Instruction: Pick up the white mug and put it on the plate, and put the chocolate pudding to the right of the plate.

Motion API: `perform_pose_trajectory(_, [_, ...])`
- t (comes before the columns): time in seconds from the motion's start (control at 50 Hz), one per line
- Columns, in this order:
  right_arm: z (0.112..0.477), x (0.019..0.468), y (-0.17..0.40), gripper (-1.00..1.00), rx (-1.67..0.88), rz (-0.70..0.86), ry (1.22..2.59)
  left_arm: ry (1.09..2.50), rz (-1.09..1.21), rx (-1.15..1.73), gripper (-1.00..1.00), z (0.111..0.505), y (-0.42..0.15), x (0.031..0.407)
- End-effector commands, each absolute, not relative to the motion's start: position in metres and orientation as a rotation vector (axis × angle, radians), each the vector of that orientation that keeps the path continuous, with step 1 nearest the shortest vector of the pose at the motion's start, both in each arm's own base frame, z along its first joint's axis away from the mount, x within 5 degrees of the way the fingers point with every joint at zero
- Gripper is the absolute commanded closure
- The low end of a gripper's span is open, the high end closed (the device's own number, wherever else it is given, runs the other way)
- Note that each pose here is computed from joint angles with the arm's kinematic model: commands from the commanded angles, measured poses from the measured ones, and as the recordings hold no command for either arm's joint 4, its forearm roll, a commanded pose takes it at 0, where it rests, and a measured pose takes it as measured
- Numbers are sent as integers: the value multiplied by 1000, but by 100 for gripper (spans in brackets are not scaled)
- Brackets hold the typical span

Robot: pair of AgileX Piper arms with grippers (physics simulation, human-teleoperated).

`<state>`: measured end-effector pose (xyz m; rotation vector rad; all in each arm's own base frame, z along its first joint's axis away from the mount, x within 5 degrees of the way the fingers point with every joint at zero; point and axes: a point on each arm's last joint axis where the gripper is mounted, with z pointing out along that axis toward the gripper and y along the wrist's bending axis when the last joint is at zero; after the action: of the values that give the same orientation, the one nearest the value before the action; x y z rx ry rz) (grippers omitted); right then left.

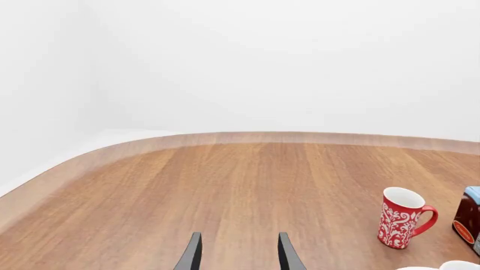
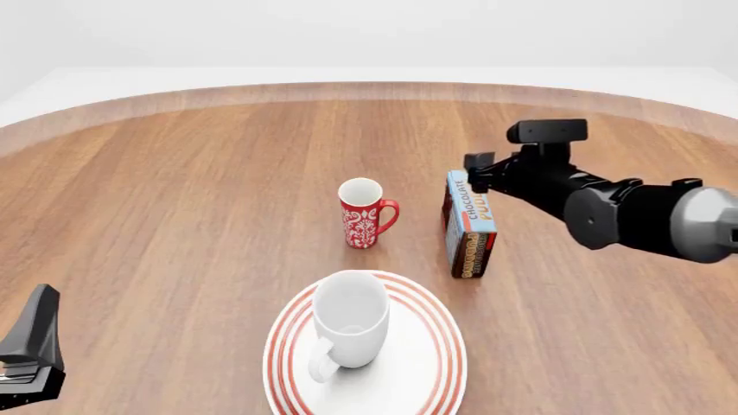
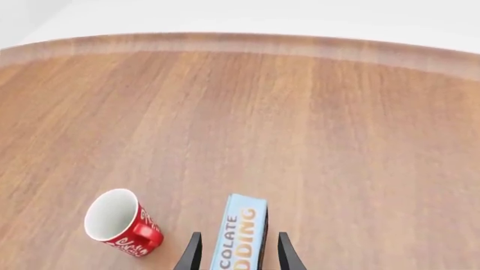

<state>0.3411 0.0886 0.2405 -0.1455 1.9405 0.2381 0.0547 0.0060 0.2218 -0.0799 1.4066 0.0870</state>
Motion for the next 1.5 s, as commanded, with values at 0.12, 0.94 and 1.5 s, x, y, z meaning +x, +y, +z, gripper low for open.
perform_pose_trajectory(0.12, [233,346,95,-100,-168,238,1962,1406,75,-86,-100,222,6,55])
perform_pose_trajectory(0.94, [212,356,104,-100,-170,252,2030,1407,75,-83,-100,222,6,55])
perform_pose_trajectory(1.5, [207,355,100,-100,-150,252,2044,1410,72,-83,-100,222,6,55])
